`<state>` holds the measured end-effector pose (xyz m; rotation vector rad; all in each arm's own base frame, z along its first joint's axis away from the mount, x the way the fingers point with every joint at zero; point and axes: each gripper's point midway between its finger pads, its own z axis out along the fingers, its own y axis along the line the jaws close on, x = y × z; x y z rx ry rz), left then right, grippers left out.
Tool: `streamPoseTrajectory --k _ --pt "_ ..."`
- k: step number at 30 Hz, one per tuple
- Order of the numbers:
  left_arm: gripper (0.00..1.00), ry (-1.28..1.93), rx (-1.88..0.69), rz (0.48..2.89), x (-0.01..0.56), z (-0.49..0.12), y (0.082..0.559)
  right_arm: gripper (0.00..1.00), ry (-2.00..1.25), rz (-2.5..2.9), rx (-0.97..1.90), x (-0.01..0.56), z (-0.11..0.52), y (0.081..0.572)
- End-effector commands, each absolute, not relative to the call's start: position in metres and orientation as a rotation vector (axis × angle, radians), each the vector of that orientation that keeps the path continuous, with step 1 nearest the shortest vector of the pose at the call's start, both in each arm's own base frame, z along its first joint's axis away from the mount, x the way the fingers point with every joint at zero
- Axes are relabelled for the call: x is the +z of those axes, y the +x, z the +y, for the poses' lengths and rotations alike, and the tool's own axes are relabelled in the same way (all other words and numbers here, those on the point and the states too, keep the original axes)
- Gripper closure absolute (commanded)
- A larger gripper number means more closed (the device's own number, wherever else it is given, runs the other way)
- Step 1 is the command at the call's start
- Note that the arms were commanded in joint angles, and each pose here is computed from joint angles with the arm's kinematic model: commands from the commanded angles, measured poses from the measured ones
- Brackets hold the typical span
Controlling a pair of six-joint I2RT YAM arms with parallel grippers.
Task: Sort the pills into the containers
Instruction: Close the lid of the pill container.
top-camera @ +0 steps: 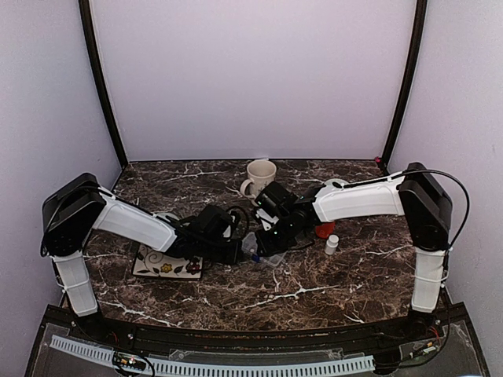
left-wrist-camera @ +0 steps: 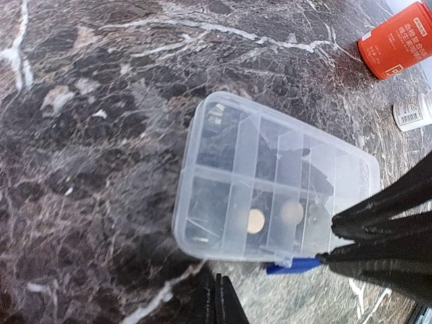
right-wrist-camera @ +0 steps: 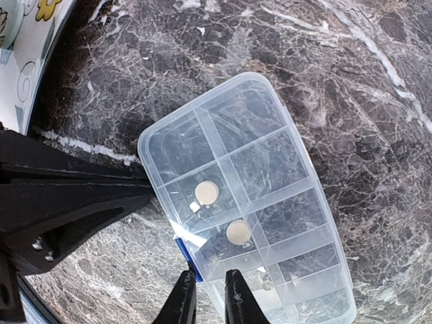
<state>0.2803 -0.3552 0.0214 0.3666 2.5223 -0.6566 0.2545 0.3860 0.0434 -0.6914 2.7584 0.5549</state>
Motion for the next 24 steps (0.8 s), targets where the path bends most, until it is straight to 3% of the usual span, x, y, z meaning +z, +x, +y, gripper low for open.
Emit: streamPoseTrajectory --k 1,10,24 --pt "1.00 0.379 -0.718 2.505 0.042 -0.350 0.272 0.85 -0.699 2.815 0.504 0.020 0.379 0.244" --pt "1.00 0.521 -0.902 2.432 0.061 -0.382 0.250 0.85 -0.698 2.819 0.513 0.018 0.380 0.243" --pt "1.00 0.544 -0.862 2.469 0.038 -0.394 0.243 0.85 -0.702 2.813 0.528 0.021 0.382 0.243"
